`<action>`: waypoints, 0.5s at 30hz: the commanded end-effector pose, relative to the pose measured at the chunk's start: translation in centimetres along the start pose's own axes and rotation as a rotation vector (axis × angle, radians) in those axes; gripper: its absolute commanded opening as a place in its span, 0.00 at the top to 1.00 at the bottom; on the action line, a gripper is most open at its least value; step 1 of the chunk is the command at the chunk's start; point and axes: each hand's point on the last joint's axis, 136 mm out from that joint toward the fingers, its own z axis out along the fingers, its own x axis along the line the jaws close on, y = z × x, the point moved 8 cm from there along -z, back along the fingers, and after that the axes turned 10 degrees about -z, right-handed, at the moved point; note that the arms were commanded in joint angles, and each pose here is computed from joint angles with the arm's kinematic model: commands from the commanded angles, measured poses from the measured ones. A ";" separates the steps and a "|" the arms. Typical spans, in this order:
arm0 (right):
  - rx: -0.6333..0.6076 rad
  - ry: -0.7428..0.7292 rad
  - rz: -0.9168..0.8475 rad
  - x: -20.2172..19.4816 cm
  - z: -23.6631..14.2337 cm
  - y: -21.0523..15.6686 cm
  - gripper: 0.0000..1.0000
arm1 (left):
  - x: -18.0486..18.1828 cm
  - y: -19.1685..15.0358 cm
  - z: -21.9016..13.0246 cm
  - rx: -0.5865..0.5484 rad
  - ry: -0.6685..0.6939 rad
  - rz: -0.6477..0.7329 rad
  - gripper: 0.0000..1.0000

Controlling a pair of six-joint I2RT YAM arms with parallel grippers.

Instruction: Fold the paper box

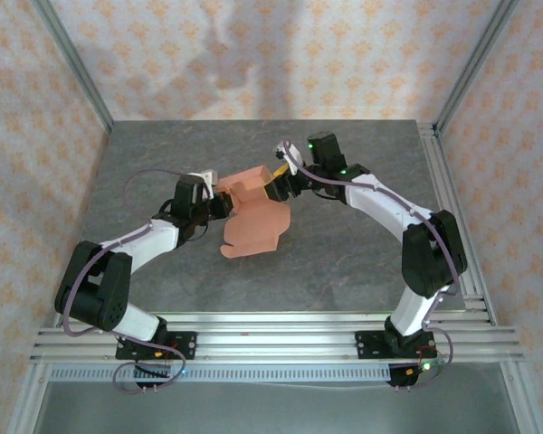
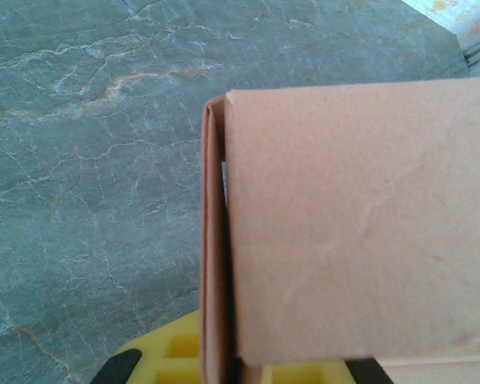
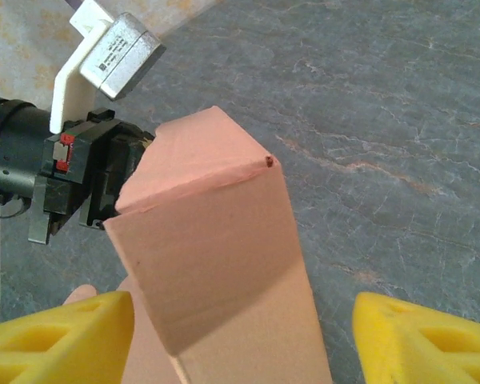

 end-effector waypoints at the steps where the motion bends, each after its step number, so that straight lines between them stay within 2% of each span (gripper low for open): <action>1: -0.007 0.031 -0.022 0.3 -0.2 0.8 0.43 | -1.1 0.8 -0.3 -0.006 -0.034 0.034 1.00; 11: -0.002 0.027 -0.022 0.3 -0.2 0.8 0.59 | -1.0 0.7 0.0 0.000 -0.032 0.032 1.00; 13: -0.004 0.022 -0.018 0.2 -0.3 0.8 0.56 | -1.0 0.7 0.0 0.000 -0.029 0.032 1.00; 15: -0.006 -0.010 -0.004 0.0 -0.3 1.0 0.44 | -0.9 0.8 0.0 0.001 -0.023 0.028 1.00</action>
